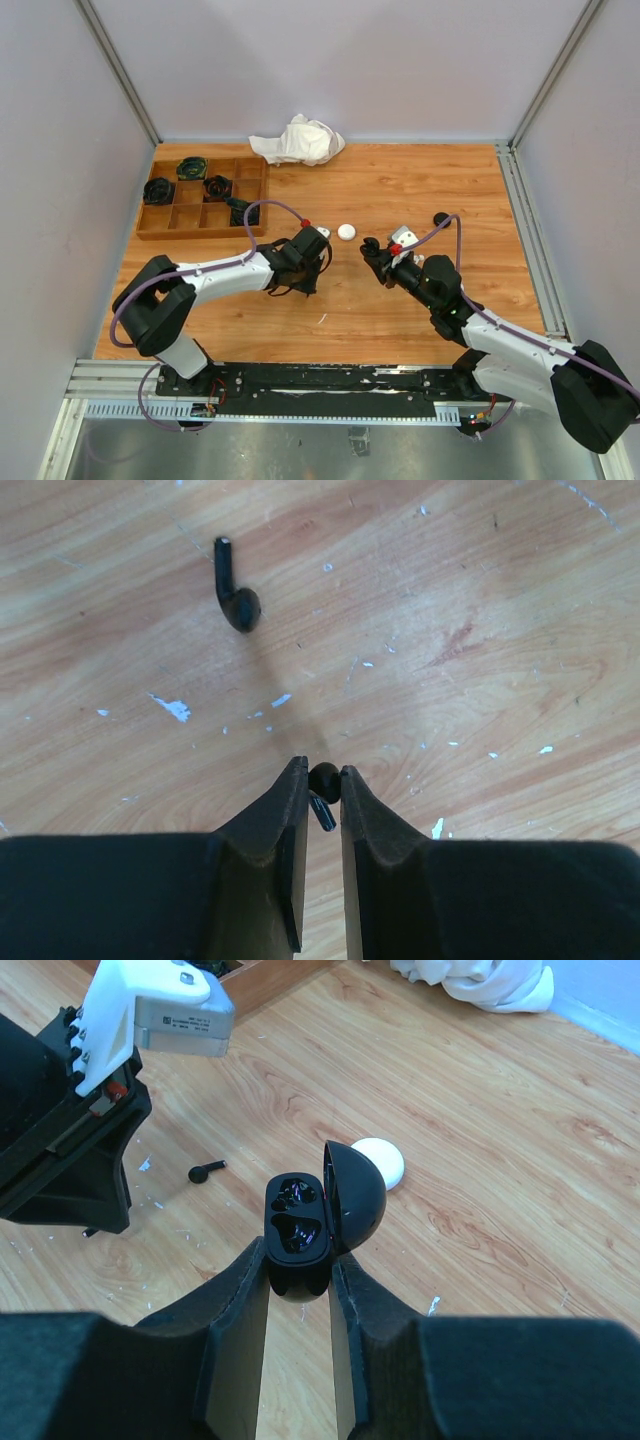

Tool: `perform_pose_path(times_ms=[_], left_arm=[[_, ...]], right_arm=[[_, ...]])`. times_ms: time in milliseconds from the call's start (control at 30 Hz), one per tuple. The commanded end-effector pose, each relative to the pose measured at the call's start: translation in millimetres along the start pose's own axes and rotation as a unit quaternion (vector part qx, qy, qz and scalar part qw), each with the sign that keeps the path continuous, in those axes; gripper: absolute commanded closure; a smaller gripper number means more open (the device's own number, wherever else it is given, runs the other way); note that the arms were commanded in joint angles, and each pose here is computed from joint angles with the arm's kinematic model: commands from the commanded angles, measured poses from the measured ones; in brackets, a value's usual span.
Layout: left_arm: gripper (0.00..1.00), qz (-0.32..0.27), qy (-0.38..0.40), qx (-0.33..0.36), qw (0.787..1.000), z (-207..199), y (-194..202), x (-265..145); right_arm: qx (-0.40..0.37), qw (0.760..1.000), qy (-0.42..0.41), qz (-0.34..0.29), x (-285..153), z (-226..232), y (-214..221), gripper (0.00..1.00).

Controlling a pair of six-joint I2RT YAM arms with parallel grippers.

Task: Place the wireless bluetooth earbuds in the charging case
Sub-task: Pick up the earbud from the center of the board.

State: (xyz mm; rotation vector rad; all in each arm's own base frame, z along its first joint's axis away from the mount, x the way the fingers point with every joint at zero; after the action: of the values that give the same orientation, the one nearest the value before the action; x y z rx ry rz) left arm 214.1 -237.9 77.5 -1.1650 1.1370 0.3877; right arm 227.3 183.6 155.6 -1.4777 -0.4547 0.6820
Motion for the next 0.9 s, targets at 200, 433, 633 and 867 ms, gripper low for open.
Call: perform_pose_path(times_ms=[200,433,633,867], left_arm=[[0.89,0.0,-0.058,0.002,0.998,10,-2,17],[0.73,0.005,-0.049,-0.002,0.999,8,-1,10],[0.64,0.015,-0.043,-0.002,0.999,7,1,7],[0.65,0.022,-0.04,0.004,0.999,5,-1,11]], right_arm=[[-0.005,1.0,-0.02,-0.009,4,7,-3,0.85],[-0.008,1.0,-0.023,-0.01,4,8,-4,0.84],[-0.008,1.0,-0.027,-0.01,4,9,-5,0.84],[-0.009,1.0,-0.028,-0.011,4,10,-6,0.83]])
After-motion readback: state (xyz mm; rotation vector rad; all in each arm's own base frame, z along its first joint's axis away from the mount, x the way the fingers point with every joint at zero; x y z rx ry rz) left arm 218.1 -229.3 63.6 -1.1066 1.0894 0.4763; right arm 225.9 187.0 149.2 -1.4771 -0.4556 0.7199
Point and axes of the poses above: each gripper's point midway between its finger pads, its own x axis out along the fingers, its own z axis along the line the jaws close on, y = z × x, the point moved 5 cm from there along -x, back along the fingers, and after that the axes turned 8 degrees about x, right-handed, at the moved point
